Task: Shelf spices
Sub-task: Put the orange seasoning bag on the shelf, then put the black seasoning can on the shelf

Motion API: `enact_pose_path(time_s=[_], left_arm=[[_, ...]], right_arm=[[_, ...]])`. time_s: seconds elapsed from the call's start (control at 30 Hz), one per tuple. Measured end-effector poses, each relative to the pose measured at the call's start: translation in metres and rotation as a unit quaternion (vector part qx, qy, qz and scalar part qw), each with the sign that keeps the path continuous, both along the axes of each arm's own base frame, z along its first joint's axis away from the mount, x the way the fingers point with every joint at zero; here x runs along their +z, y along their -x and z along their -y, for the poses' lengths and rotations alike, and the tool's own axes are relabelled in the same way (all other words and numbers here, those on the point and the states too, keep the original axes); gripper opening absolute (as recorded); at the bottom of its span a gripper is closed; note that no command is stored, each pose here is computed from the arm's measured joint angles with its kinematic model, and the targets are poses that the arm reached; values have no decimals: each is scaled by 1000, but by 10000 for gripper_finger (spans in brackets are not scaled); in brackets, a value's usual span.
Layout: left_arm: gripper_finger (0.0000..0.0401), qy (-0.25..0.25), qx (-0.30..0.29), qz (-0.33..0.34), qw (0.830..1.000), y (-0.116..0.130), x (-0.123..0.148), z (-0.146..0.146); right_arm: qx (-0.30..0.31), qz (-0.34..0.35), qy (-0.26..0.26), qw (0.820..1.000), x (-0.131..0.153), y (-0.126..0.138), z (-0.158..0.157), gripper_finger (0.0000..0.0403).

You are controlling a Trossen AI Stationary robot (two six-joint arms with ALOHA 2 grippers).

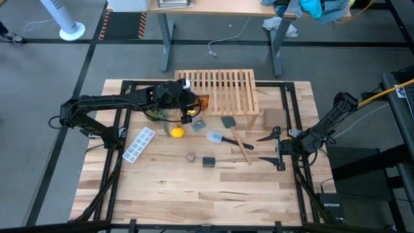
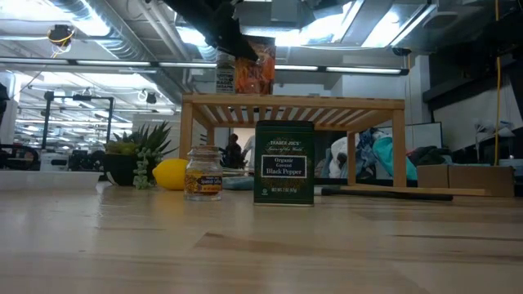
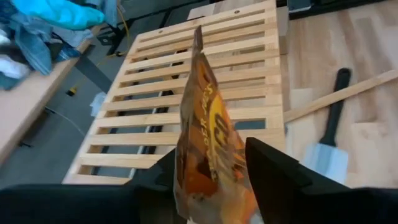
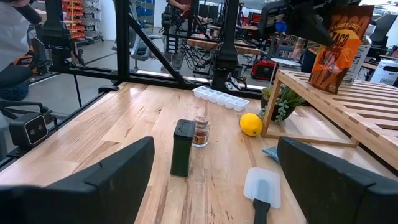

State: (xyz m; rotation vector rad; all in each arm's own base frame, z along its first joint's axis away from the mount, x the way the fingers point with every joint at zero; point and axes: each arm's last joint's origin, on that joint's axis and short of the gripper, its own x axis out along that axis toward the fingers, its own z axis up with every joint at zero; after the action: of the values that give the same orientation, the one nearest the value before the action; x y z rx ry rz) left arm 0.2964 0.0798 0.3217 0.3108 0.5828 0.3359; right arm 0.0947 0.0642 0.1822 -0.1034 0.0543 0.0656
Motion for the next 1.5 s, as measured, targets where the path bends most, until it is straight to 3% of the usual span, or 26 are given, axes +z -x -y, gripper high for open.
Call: enact_pose_path(time_s=[0.2, 0.67, 0.9, 1.0, 1.13, 1.23, 1.33, 1.5], left_arm=[[134, -24, 5, 7, 1000, -1, 3, -1], [136, -79, -5, 102, 992, -9, 23, -3], [136, -111, -13, 128, 985, -4, 52, 5], [136, -144, -15, 141, 979, 11, 71, 19], [137, -163, -10, 118, 979, 51, 91, 40], [137, -114, -5, 97, 989, 92, 96, 51], [137, -34, 14, 77, 996, 129, 91, 58], [137, 44, 3, 51, 998, 161, 53, 68]], right_arm=[[0, 0, 0, 1000, 0, 0, 0, 347], [0, 0, 0, 1000, 0, 0, 0, 347], [21, -3, -32, 999, 0, 0, -1, 347], [23, -6, -60, 998, 0, 0, -2, 347], [24, -9, -96, 995, 0, 0, -2, 347], [41, -12, -108, 993, 0, 0, -3, 347], [62, -14, -110, 992, 1, 0, -4, 347], [96, -17, -111, 989, 1, 1, -6, 347]])
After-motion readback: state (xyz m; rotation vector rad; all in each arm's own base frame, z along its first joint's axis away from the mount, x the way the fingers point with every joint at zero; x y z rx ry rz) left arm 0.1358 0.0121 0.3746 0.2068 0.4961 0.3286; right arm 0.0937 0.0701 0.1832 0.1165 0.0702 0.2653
